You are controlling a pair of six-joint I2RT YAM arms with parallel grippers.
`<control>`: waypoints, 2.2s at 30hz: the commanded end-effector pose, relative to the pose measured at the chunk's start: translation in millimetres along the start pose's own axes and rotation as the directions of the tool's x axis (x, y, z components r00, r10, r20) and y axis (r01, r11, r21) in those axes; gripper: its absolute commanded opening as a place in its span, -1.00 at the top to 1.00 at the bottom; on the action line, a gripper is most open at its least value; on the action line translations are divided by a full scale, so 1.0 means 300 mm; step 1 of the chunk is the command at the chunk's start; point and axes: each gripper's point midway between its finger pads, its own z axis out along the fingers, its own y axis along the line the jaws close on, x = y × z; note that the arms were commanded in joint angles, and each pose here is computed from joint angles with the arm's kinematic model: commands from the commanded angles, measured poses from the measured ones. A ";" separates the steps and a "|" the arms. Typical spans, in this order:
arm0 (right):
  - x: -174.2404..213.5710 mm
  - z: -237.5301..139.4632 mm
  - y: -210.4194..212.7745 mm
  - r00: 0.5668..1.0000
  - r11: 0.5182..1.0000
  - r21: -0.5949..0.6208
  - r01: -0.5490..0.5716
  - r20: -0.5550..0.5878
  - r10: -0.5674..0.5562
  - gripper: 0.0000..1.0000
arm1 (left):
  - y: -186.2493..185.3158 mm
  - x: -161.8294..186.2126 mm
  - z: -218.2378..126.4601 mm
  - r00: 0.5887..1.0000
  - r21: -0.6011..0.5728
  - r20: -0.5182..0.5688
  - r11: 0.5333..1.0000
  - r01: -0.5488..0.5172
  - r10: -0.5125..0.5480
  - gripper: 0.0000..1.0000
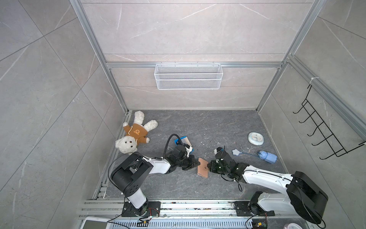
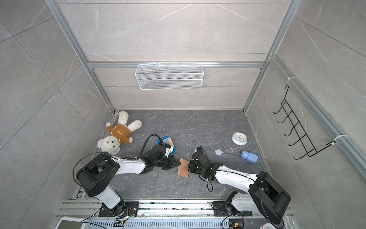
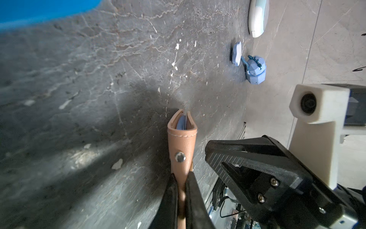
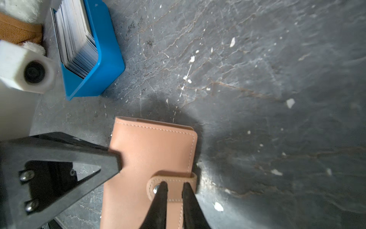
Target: Put the credit cards into the card holder
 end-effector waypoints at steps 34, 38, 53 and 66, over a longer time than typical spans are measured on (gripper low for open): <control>0.019 0.026 0.126 0.987 0.997 -0.023 0.067 -0.147 -0.070 0.39 | -0.154 -0.041 -0.041 0.979 -0.032 0.068 0.981 -0.189 0.191 1.00; 0.019 0.031 0.088 0.986 0.996 0.045 0.076 -0.152 -0.069 0.40 | -0.164 -0.043 -0.046 0.978 -0.024 0.072 0.981 -0.194 0.195 1.00; 0.012 0.020 0.012 0.988 0.979 0.180 0.094 -0.142 -0.069 0.62 | -0.158 -0.044 -0.050 0.977 -0.039 0.074 0.980 -0.197 0.199 1.00; 0.022 0.018 0.020 0.985 0.970 0.206 0.133 -0.136 -0.106 0.75 | -0.146 -0.035 -0.048 0.977 -0.052 0.071 0.979 -0.198 0.202 1.00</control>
